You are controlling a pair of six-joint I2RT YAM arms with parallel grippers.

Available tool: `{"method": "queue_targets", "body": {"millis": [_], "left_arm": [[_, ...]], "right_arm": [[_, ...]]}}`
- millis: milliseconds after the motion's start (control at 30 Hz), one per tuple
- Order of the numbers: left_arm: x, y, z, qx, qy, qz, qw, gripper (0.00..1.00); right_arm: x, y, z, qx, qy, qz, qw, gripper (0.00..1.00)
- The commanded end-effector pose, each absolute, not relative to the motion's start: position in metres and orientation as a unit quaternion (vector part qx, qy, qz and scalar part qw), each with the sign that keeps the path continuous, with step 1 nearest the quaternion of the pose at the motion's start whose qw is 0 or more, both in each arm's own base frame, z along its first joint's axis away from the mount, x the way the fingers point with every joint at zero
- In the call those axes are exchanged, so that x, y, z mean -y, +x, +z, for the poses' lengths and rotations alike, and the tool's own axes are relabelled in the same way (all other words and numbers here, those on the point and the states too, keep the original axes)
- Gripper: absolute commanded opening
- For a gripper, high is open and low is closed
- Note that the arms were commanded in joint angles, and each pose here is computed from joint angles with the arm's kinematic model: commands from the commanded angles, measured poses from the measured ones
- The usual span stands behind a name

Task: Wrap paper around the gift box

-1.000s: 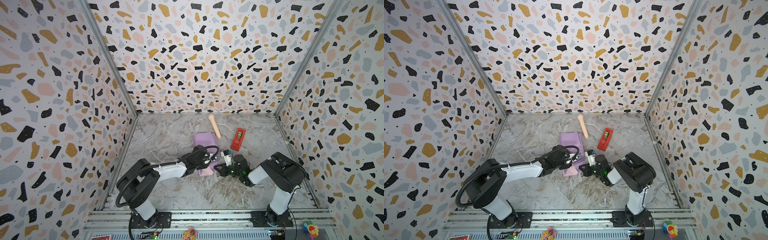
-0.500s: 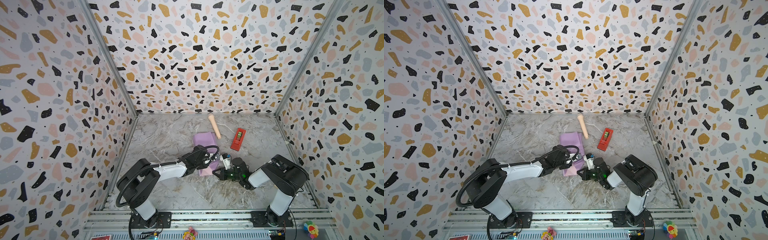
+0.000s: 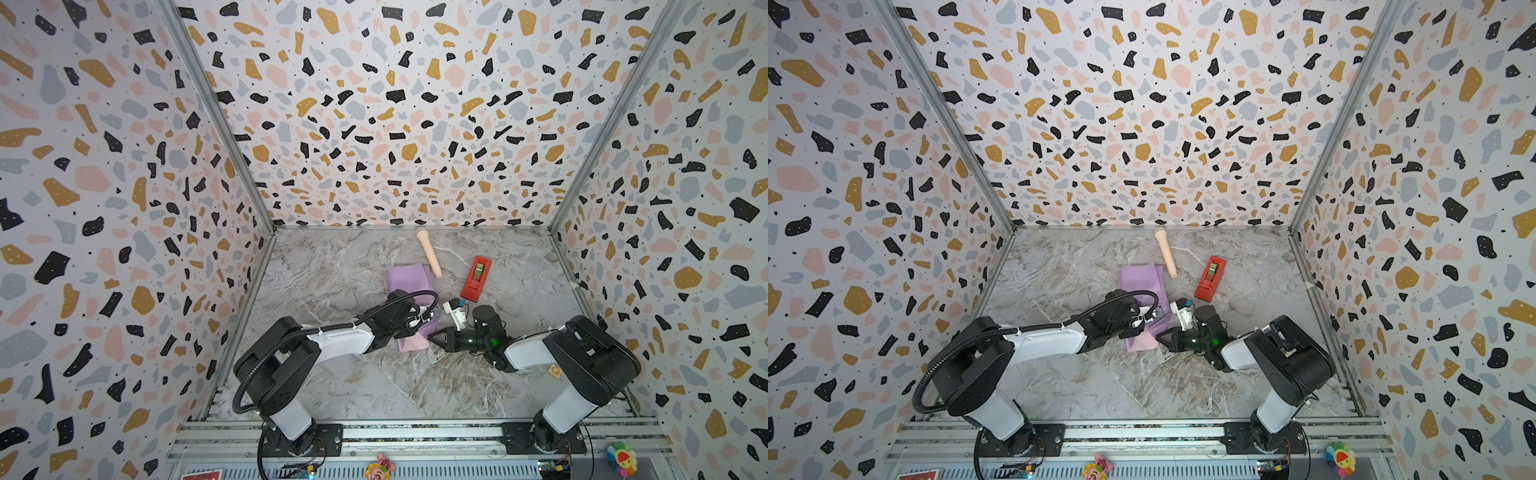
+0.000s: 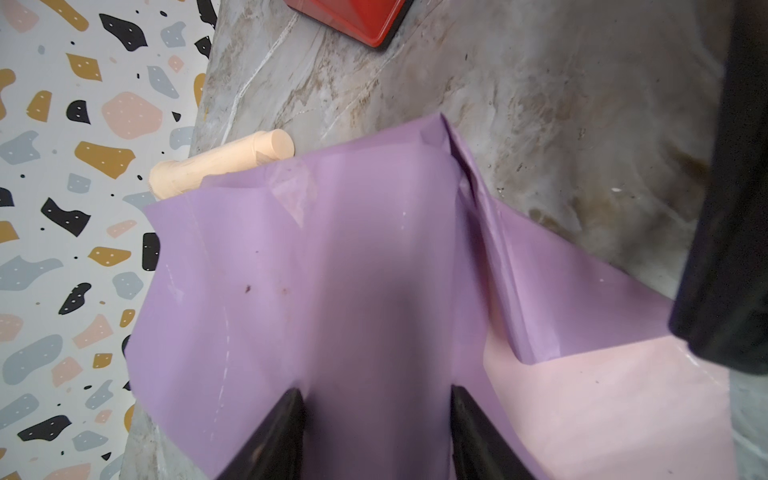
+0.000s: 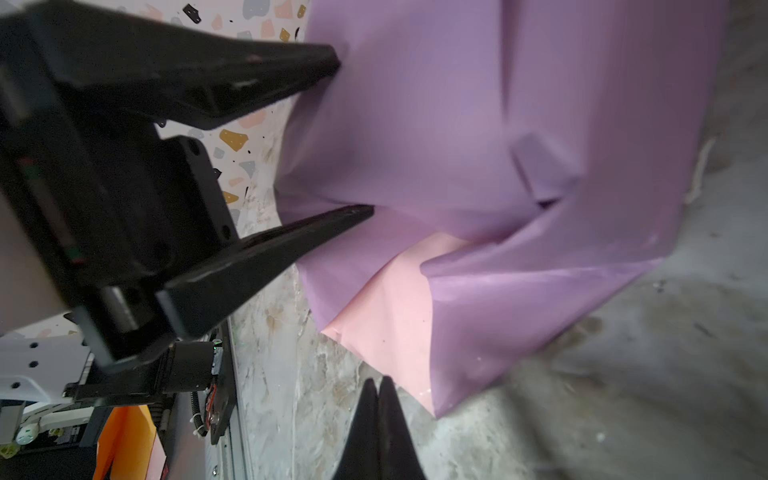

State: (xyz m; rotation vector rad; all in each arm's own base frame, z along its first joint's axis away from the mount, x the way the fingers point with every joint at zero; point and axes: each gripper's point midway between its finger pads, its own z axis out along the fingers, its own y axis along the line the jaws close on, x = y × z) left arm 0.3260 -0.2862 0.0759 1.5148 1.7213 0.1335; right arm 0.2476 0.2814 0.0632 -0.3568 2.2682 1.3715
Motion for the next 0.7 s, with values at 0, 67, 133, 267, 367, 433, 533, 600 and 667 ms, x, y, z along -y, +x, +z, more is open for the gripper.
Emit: {"method": "queue_targets", "body": {"millis": [0, 67, 133, 267, 367, 433, 533, 600, 667], "left_arm": [[0.274, 0.319, 0.049, -0.702, 0.611, 0.055, 0.362, 0.54], [0.274, 0.319, 0.050, -0.702, 0.610, 0.057, 0.362, 0.54], [0.274, 0.319, 0.049, -0.702, 0.610, 0.057, 0.362, 0.54], [0.274, 0.319, 0.049, -0.703, 0.610, 0.056, 0.361, 0.54], [0.274, 0.319, 0.049, -0.703, 0.610, 0.056, 0.362, 0.54], [0.273, 0.319, 0.049, -0.703, 0.610, 0.057, 0.361, 0.54], [0.274, 0.319, 0.049, -0.703, 0.610, 0.057, 0.361, 0.54], [0.274, 0.319, 0.048, -0.703, 0.610, 0.057, 0.360, 0.54], [0.273, 0.320, 0.048, -0.704, 0.610, 0.057, 0.360, 0.54]], "right_arm": [[-0.279, 0.253, 0.070, -0.822, -0.129, 0.505, 0.229, 0.00], [-0.274, 0.259, 0.064, -0.829, -0.119, 0.496, 0.230, 0.00], [-0.271, 0.264, 0.058, -0.835, -0.112, 0.488, 0.228, 0.00], [-0.270, 0.269, 0.048, -0.840, -0.104, 0.482, 0.226, 0.00], [-0.272, 0.271, 0.045, -0.840, -0.103, 0.483, 0.224, 0.00], [-0.273, 0.272, 0.042, -0.840, -0.101, 0.484, 0.223, 0.00], [-0.274, 0.273, 0.040, -0.840, -0.100, 0.486, 0.221, 0.00], [-0.275, 0.273, 0.037, -0.841, -0.097, 0.484, 0.219, 0.00], [-0.274, 0.274, 0.035, -0.843, -0.095, 0.482, 0.218, 0.00]]}}
